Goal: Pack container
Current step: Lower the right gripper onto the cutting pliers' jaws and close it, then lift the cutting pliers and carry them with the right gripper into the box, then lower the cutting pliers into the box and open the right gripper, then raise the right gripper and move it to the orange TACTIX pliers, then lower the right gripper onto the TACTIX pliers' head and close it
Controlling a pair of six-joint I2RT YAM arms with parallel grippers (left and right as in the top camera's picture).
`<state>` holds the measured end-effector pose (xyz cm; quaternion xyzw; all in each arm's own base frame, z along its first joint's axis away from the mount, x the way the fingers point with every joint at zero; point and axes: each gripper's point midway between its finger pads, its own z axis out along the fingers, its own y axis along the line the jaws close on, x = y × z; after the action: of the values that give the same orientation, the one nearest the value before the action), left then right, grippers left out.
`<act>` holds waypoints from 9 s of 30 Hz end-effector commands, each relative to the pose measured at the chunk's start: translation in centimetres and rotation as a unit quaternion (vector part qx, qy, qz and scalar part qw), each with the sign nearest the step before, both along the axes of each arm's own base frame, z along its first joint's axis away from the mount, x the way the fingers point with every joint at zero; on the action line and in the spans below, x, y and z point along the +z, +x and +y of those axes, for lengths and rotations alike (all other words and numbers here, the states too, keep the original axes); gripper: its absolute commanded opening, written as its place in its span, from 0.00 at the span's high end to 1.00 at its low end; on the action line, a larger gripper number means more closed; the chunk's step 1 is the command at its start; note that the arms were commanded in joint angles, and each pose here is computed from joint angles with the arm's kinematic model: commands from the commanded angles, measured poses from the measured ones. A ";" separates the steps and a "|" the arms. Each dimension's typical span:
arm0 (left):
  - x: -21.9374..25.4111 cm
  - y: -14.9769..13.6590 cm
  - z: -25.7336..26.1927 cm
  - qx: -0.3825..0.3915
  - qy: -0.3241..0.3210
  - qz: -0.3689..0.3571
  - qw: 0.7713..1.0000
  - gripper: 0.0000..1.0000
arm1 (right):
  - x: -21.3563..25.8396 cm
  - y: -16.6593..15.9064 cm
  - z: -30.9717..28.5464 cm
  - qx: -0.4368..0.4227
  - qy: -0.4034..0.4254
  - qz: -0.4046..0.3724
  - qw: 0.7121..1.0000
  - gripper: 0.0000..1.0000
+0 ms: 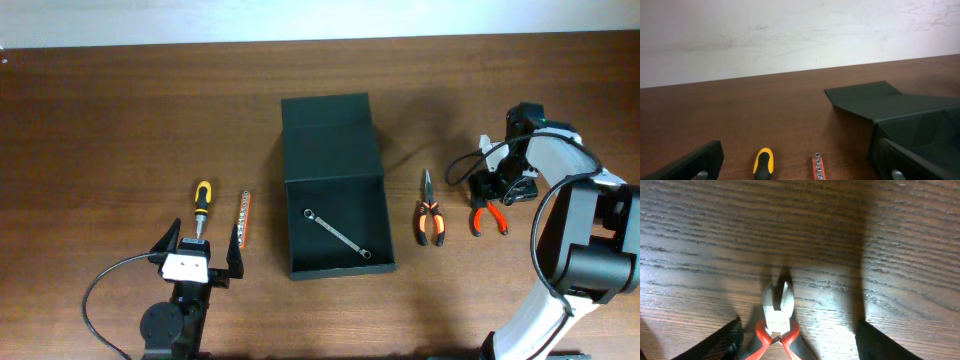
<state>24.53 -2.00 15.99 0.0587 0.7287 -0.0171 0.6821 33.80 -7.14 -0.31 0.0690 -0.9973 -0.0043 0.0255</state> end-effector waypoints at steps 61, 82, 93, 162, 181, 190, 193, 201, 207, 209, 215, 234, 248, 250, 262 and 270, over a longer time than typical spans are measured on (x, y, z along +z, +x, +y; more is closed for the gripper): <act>-0.1 0.0 0.0 -0.002 0.006 0.000 1.000 0.01 | 5.5 4.9 1.1 -0.026 0.035 -0.028 0.999 0.96; -0.1 0.0 0.0 -0.002 0.006 0.000 1.000 0.01 | 20.2 6.3 18.6 0.197 0.070 -0.100 0.973 0.96; -0.1 0.0 0.0 -0.002 0.006 0.000 1.000 0.01 | 19.9 0.0 28.7 0.343 0.078 -0.056 0.934 0.96; -0.1 0.0 0.0 -0.002 0.006 0.000 1.000 0.01 | 3.2 -3.1 31.7 0.376 0.114 -0.013 0.919 0.88; -0.1 0.0 0.0 -0.002 0.006 0.000 1.000 0.01 | 6.2 -2.1 32.4 0.351 0.115 -0.021 0.929 0.39; -0.1 0.0 0.0 -0.002 0.006 0.000 1.000 0.01 | 17.2 2.7 31.1 0.335 0.047 -0.114 0.934 0.01; -0.1 0.0 0.0 -0.002 0.006 0.000 1.000 0.01 | 21.3 3.6 27.7 0.296 -0.002 -0.134 0.946 0.01; -0.1 0.0 0.0 -0.002 0.006 0.000 1.000 0.01 | 28.4 3.7 18.4 0.139 -0.027 -0.185 0.973 0.01; -0.1 0.0 0.0 -0.002 0.006 0.000 1.000 0.01 | 32.9 0.3 11.7 0.012 -0.016 -0.234 0.972 0.01; -0.1 0.0 0.0 -0.002 0.006 0.000 1.000 0.01 | 33.6 -2.4 10.1 -0.010 -0.007 -0.238 0.971 0.01; -0.1 0.0 0.0 -0.002 0.006 0.000 1.000 0.01 | 32.2 -9.3 6.6 -0.063 -0.020 -0.226 0.972 0.01; -0.1 0.0 0.0 -0.002 0.006 0.000 1.000 0.01 | 11.7 -4.7 8.4 -0.043 0.063 -0.082 0.994 0.01; -0.1 0.0 0.0 -0.002 0.006 0.000 1.000 0.01 | 3.7 -3.8 8.2 -0.042 0.056 0.020 0.997 0.01; -0.1 0.0 0.0 -0.002 0.006 0.000 1.000 0.01 | 3.6 -3.4 8.2 -0.041 0.056 0.011 0.998 0.01; -0.1 0.0 0.0 -0.002 0.006 0.000 1.000 0.01 | 2.6 -2.7 7.2 -0.060 0.027 -0.010 0.998 0.01; -0.1 0.0 0.0 -0.002 0.006 0.000 1.000 0.01 | 2.4 -3.3 7.1 -0.061 0.025 0.001 0.998 0.01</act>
<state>24.53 -2.00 15.99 0.0587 0.7287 -0.0171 0.6821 30.93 0.49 2.38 0.0188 -0.9990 -0.0388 0.0150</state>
